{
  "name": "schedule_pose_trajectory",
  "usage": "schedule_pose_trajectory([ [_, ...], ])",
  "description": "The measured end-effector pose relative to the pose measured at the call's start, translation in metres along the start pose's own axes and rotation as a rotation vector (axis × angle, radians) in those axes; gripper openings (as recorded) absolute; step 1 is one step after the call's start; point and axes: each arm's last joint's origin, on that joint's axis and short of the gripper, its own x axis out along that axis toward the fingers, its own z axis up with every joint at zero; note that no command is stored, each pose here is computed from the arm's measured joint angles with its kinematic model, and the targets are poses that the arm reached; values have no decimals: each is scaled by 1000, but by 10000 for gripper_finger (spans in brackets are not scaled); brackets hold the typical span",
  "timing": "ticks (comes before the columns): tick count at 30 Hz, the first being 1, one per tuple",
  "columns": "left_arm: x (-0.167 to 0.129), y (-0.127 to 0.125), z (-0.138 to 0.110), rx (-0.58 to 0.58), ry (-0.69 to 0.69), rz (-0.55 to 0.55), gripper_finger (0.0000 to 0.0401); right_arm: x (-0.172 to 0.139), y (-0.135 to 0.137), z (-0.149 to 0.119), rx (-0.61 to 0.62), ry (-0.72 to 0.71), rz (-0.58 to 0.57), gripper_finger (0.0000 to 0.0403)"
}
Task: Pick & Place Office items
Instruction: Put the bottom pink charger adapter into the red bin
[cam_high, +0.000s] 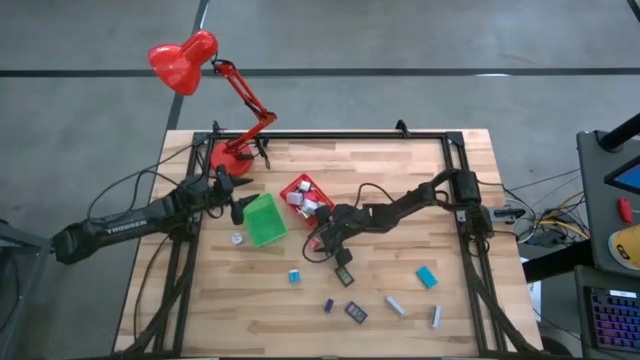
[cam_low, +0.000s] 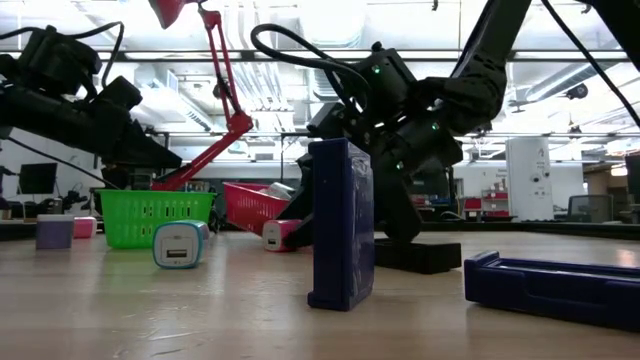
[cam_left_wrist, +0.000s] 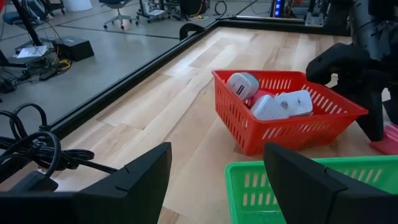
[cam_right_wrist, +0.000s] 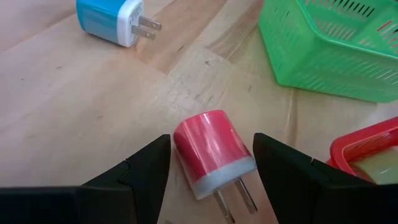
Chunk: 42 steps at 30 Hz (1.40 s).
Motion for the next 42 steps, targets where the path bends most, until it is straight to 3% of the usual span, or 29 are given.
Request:
schedule_pose_trajectory([
  [19,0,0,0,0,0,0,257,0,2,2,-3,-11,20,151],
  [30,0,0,0,0,0,0,257,-2,0,9,-5,-28,22,148],
  [42,0,0,0,0,0,0,257,-20,-4,33,-18,-77,14,147],
])
